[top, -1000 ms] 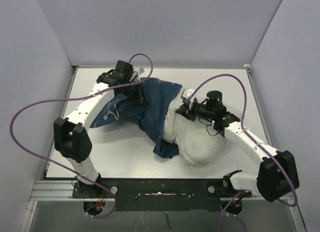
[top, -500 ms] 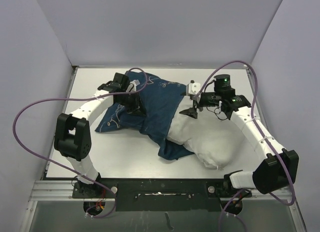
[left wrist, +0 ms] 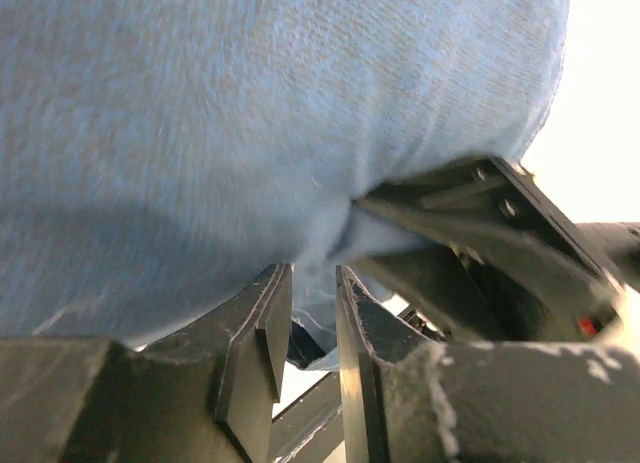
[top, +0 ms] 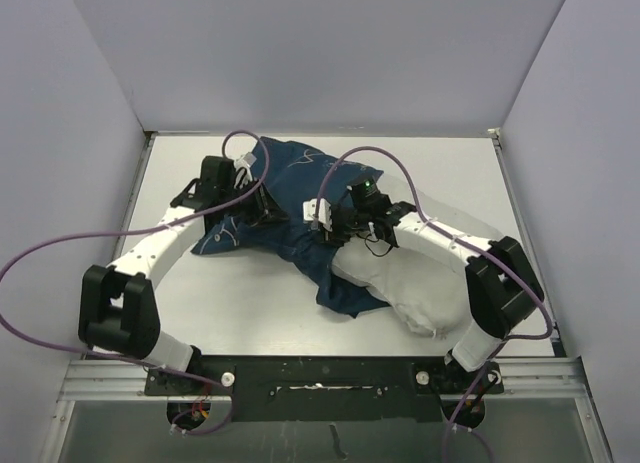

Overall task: Put the pillow into the pillowcase
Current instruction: Stuff the pillow into the pillowcase.

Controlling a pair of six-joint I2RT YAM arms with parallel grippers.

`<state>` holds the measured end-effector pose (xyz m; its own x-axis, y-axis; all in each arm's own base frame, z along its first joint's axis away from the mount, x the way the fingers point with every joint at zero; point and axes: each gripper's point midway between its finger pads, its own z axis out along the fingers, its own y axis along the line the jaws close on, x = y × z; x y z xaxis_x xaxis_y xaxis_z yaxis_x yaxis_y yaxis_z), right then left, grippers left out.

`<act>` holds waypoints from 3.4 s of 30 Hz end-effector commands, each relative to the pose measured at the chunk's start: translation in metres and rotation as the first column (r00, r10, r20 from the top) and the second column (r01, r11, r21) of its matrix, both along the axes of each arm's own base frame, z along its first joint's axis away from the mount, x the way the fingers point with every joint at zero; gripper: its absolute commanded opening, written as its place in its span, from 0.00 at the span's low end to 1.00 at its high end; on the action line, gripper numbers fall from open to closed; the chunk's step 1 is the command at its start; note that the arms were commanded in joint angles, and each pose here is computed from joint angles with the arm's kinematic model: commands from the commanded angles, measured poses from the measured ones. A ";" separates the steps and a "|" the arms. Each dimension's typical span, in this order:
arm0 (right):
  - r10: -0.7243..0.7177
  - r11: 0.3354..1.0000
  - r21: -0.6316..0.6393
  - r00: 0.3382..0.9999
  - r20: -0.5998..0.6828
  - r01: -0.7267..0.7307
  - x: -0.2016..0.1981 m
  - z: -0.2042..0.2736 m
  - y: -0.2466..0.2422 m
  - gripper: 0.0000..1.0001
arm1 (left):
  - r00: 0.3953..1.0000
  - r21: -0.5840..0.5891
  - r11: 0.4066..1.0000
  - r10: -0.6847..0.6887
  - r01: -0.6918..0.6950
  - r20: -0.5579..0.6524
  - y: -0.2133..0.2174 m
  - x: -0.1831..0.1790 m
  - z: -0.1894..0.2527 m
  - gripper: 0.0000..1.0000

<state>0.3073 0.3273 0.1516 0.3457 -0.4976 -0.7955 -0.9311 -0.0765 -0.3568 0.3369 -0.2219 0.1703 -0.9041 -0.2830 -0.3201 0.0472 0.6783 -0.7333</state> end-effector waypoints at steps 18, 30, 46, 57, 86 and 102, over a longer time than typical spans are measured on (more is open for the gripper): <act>-0.297 0.951 -0.066 0.952 0.069 0.301 0.069 -0.009 -0.068 0.00 | 0.828 -0.218 0.839 0.536 -0.499 0.168 0.032 0.047 -0.017 0.60; -0.297 0.952 -0.065 0.953 0.061 0.301 0.060 -0.006 -0.074 0.00 | 0.812 -0.294 0.819 0.555 -0.493 0.184 0.032 0.116 -0.026 0.33; -0.418 0.888 -0.144 0.897 0.144 0.436 0.105 -0.026 -0.091 0.00 | 0.884 -0.096 0.923 0.384 -0.372 0.267 0.044 0.044 0.061 0.00; -0.394 0.906 -0.125 0.913 0.103 0.405 0.107 -0.023 -0.066 0.00 | 0.978 -0.248 0.947 0.208 -0.205 -0.011 -0.062 0.004 -0.002 0.00; -0.374 0.920 -0.106 0.926 0.059 0.378 0.094 -0.010 -0.081 0.00 | 0.851 -0.267 0.813 0.523 -0.517 -0.054 -0.017 0.034 -0.060 0.29; -0.369 0.922 -0.104 0.928 0.055 0.373 0.090 -0.009 -0.082 0.00 | 0.860 -0.349 0.806 0.510 -0.477 0.003 0.002 -0.015 -0.028 0.35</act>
<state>0.3999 0.2464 0.1243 0.1228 -0.6959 -0.7075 -0.8979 0.2258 -0.3779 0.3324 -0.2261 0.1092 -0.6253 -0.7522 -0.2080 -0.2142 0.4217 -0.8811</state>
